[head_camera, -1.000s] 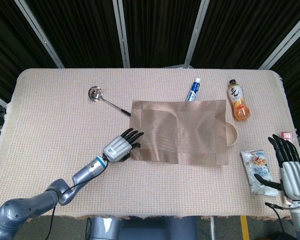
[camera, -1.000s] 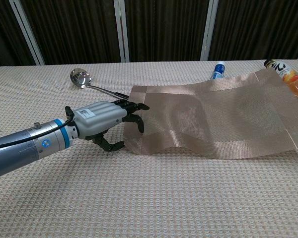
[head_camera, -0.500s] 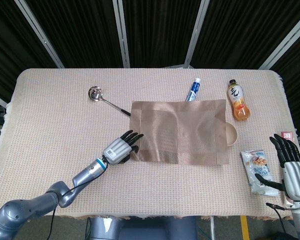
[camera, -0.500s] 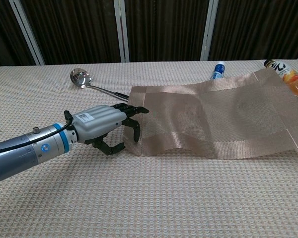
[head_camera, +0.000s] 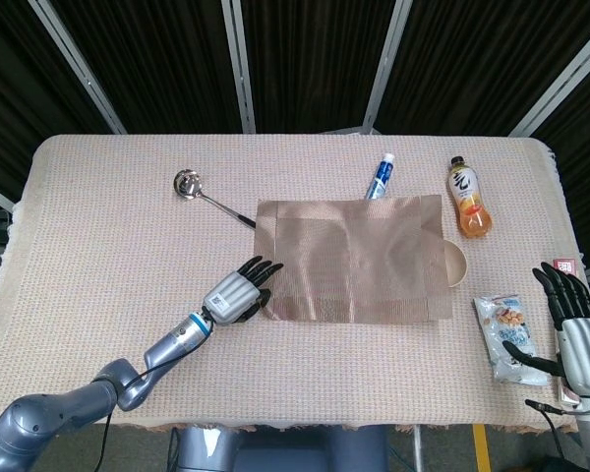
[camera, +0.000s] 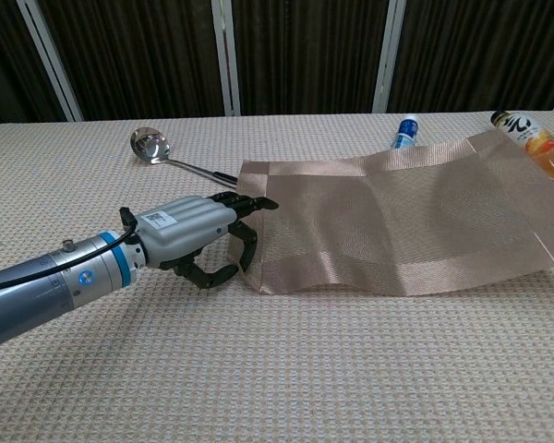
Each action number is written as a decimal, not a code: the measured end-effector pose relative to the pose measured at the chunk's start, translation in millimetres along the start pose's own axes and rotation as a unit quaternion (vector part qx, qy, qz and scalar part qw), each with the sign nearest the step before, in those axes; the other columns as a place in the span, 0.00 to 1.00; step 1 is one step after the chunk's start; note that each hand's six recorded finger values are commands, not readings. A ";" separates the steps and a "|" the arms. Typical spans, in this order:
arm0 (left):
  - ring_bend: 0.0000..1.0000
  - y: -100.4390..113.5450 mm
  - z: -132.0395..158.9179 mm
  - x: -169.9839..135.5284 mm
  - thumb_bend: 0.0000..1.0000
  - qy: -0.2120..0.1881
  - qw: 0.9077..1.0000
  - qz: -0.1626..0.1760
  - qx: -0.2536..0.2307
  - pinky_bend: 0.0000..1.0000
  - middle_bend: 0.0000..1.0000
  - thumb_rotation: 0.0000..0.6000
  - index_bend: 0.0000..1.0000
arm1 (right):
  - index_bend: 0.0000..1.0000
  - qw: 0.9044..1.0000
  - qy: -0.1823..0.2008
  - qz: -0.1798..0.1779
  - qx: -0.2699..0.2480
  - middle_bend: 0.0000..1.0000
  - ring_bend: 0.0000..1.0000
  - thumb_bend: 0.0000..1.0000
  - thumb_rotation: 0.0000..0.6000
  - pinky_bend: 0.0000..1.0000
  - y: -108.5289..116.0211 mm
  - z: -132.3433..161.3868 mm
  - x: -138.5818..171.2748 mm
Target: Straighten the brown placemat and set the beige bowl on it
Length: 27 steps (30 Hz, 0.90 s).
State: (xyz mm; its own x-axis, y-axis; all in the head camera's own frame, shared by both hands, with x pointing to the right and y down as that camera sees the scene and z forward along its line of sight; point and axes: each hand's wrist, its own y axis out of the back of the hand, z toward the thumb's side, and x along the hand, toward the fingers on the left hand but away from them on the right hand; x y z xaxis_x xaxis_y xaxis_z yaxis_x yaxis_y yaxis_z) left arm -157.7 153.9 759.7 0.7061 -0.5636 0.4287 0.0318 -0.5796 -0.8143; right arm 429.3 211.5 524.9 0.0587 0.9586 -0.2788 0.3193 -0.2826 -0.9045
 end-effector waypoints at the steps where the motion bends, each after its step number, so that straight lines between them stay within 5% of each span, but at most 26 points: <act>1: 0.00 0.2 0.6 -0.1 0.47 -0.001 1.000 0.000 -0.001 0.00 0.00 1.00 0.66 | 0.00 1.000 0.000 0.000 0.000 0.00 0.00 0.00 1.00 0.00 0.1 0.0 0.1; 13: 0.00 13.2 5.3 -17.9 0.47 -0.028 1.000 0.007 -0.008 0.00 0.00 1.00 0.67 | 0.00 1.000 -0.002 0.003 0.001 0.00 0.00 0.00 1.00 0.00 -1.7 -0.9 -0.5; 27: 0.00 33.4 -12.3 -98.7 0.47 -0.036 0.999 -0.014 0.006 0.00 0.00 1.00 0.67 | 0.00 1.000 0.007 0.000 -0.004 0.00 0.00 0.00 1.00 0.00 0.5 6.3 1.4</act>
State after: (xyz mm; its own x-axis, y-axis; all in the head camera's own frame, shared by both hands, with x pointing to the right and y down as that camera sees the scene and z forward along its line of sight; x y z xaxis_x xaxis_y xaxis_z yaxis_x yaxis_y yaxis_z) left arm -235.0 182.9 695.0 0.7535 -0.5041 0.4221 0.0601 -0.5865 -0.8077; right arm 423.6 212.5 522.0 0.0713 0.9590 -0.2745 0.3271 -0.2824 -0.9018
